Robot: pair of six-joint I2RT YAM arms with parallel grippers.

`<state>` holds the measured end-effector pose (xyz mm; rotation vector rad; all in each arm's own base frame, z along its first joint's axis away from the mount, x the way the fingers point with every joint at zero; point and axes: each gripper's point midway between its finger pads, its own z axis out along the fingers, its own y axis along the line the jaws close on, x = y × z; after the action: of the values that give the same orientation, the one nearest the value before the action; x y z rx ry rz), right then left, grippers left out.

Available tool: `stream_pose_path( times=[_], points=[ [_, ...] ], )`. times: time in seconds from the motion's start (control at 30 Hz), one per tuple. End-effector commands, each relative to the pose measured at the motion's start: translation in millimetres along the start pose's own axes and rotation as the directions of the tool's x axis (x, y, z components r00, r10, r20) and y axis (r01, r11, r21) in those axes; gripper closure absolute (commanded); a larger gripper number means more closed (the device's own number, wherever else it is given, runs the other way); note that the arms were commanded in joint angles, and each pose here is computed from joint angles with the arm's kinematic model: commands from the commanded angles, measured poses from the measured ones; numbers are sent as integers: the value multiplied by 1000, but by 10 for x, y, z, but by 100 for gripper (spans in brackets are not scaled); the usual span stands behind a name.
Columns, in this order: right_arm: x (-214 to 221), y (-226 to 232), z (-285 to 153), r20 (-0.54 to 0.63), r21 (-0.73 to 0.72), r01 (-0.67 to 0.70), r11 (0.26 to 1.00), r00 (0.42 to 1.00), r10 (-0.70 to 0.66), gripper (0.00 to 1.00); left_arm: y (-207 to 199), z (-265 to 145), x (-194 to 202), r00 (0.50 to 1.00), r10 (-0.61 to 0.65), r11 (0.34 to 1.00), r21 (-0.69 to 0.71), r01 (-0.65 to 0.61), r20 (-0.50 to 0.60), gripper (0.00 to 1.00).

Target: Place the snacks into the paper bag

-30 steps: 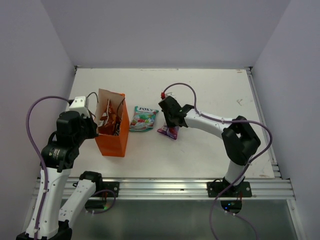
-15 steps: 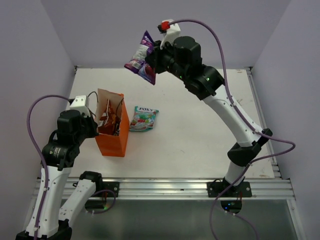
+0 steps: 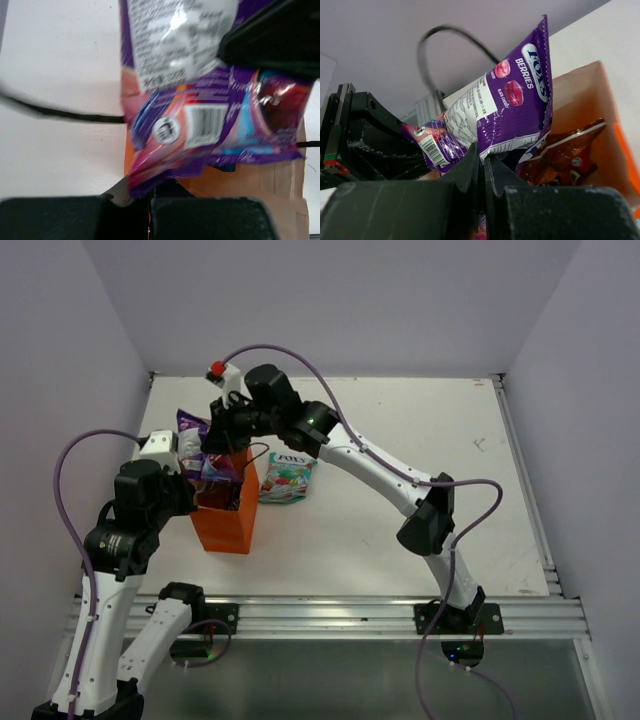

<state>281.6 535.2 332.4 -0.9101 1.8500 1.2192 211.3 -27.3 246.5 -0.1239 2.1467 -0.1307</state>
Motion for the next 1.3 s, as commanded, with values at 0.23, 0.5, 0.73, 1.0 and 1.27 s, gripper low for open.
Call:
stream_pose_path(
  times=[0.23,0.5,0.73,1.0,1.27],
  points=[
    [-593,726,-196,164,-189,74,979,985,-43,100,-58,-9,-92,999,15,999,30,-16,37,100],
    [-121,707,-195,17,-180,34,983,999,-32,100,-69,-11,-77,999,14,999,38,-15,38,100],
    [365,550,-310,-125,-82,39,996,991,-49,100,-86,3,-74,999,16,999,48,-18,39,100],
    [566,336,-434,-207,38,57,998,977,-48,100,-103,2,-74,999,21,998,55,-23,41,100],
    [630,345,-464,-224,44,49,998,974,-38,19,-103,-12,-75,999,22,998,56,-24,48,100]
  ],
)
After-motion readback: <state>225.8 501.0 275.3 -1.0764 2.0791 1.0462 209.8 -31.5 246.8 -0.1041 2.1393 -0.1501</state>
